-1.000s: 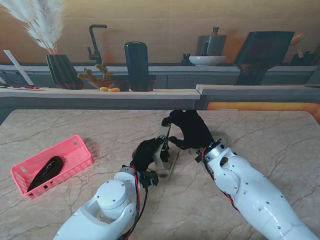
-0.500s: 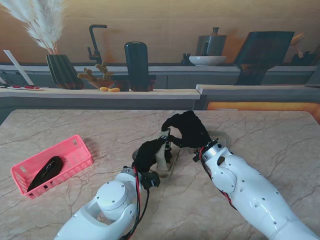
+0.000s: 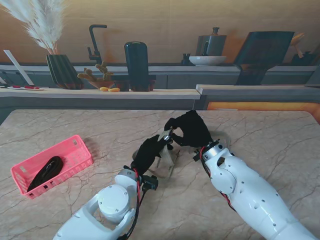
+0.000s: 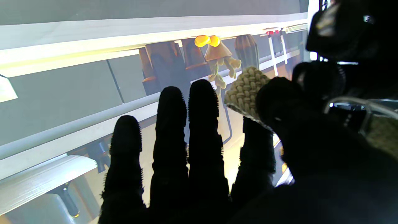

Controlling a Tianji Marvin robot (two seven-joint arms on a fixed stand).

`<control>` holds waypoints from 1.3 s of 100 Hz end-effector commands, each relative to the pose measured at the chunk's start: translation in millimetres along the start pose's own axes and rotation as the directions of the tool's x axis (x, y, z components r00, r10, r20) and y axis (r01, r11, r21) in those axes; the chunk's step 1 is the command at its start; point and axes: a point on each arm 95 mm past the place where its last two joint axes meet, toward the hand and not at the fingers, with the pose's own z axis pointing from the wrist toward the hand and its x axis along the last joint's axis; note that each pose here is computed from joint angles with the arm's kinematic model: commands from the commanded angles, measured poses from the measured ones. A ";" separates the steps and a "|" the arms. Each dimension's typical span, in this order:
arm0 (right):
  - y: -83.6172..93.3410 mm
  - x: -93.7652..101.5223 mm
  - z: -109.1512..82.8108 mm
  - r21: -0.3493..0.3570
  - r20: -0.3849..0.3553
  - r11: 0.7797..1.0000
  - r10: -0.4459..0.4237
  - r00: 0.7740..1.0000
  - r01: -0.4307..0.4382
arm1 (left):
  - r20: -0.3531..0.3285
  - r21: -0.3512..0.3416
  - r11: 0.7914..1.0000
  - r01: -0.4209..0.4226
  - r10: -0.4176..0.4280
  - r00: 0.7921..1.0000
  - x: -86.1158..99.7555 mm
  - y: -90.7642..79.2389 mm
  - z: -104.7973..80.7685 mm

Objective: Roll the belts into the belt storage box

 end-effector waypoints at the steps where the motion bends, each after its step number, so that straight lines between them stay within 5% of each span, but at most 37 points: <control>1: -3.9 7.4 -2.5 -0.006 0.021 0.999 0.036 0.999 -0.036 | -0.020 0.017 1.000 -0.027 0.027 0.999 3.3 -6.9 -0.6; 29: -1.4 8.3 -6.6 -0.031 0.107 0.995 0.097 0.989 -0.095 | -0.083 0.089 0.990 -0.107 0.114 0.990 8.2 -21.9 -5.7; 79: 3.0 9.2 -10.2 0.034 -0.018 0.996 -0.082 0.996 0.083 | -0.015 0.065 0.979 -0.194 0.195 0.981 9.3 -22.0 -9.3; 130: 2.2 7.2 -10.8 0.061 -0.048 0.991 -0.112 0.993 0.115 | 0.045 0.042 0.973 -0.227 0.225 0.973 9.7 -20.5 -9.4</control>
